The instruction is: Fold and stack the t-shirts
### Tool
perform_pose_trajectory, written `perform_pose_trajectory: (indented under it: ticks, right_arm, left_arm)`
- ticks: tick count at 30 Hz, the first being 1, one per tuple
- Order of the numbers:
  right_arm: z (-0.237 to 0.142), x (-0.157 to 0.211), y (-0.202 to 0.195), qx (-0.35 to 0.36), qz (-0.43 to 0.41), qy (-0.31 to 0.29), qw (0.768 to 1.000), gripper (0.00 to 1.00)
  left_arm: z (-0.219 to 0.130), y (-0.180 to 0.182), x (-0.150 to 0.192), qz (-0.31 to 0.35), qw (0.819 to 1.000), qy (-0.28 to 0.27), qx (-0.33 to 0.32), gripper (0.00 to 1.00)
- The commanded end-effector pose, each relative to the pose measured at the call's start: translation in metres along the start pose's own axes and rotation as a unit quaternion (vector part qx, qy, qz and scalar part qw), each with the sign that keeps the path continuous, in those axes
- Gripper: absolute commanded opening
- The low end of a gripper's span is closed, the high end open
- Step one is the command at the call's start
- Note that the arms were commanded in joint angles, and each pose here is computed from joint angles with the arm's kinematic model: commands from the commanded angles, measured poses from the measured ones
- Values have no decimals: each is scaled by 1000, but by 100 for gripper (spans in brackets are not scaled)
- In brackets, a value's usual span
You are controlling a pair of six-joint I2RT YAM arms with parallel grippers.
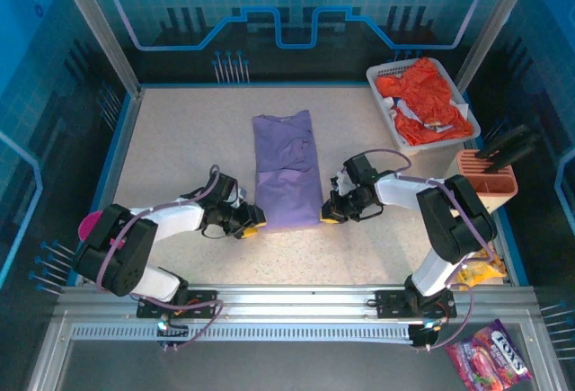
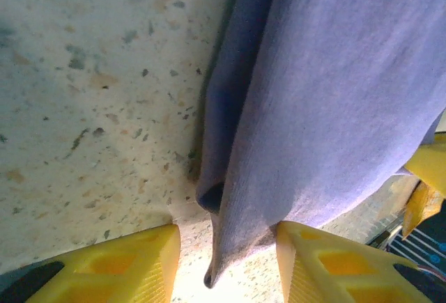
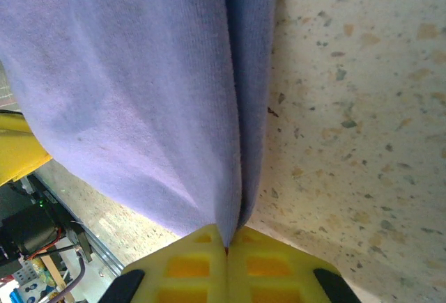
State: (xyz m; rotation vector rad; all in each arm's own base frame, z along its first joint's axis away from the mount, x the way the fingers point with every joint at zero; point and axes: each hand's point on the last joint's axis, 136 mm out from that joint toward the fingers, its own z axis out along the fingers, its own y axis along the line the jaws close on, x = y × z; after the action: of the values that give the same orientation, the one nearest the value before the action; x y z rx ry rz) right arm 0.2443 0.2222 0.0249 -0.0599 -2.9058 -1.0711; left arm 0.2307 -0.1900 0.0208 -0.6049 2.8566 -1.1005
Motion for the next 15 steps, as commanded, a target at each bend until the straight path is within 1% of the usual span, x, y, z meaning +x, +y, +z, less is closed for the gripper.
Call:
perform_pose_trajectory:
  ticks: [1,6,15]
  right_arm:
    - [1,5,-7,5,8,10,1000,0]
    - [0,4,-6,5,7,9,1000,0]
    - [0,3,-5,3,6,8,1000,0]
  left_arm:
    - [11,-17,-21,25,998,-38,43,41]
    - [14,-22,-27,23,997,-43,53,40]
    - [19,-29,-35,20,996,-53,72,34]
